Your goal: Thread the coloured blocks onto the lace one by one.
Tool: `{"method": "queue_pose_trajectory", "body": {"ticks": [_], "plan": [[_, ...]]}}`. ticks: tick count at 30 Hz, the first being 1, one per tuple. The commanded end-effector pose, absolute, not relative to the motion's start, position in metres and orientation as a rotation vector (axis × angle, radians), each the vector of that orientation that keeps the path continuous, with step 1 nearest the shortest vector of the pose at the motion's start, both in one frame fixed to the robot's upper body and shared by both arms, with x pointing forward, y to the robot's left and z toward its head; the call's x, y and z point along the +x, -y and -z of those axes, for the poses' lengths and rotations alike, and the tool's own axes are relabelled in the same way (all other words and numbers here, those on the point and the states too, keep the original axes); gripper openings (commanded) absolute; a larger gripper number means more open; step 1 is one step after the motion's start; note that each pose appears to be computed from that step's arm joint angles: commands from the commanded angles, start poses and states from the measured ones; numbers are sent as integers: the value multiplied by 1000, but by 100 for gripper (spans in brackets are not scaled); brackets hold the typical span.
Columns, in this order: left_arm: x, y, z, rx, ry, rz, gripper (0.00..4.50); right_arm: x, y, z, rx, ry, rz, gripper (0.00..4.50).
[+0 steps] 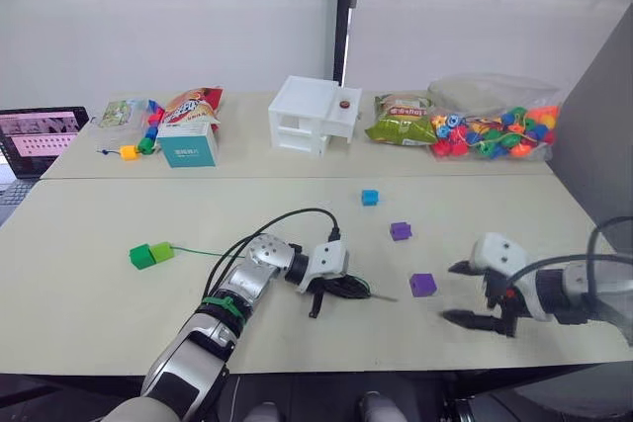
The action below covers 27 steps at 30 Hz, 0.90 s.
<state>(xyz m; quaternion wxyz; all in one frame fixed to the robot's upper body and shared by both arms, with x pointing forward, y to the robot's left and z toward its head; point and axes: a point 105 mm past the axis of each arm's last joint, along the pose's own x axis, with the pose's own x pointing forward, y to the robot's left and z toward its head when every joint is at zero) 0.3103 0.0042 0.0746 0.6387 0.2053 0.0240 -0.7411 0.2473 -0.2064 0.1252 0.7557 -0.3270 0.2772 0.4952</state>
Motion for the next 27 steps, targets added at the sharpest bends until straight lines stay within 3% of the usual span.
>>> {"method": "queue_pose_trajectory", "body": {"ticks": [1, 5, 12, 15, 22, 27], "plan": [[311, -4, -77, 489, -37, 1672, 0, 262, 204, -125, -894, -544, -1151, 448], [312, -5, -78, 494, -32, 1653, 0, 283, 202, -123, -972, -515, -1159, 448], [316, -8, -81, 519, -9, 1603, 0, 294, 190, -116, -994, -515, -1235, 448], [315, -5, -83, 529, 11, 1602, 0, 292, 187, -112, -958, -541, -1258, 370], [308, 12, -87, 518, 70, 1613, 0, 293, 177, -116, -827, -535, -1232, 129], [308, 22, -95, 509, 119, 1601, 0, 289, 177, -114, -790, -572, -1205, 118]]}}
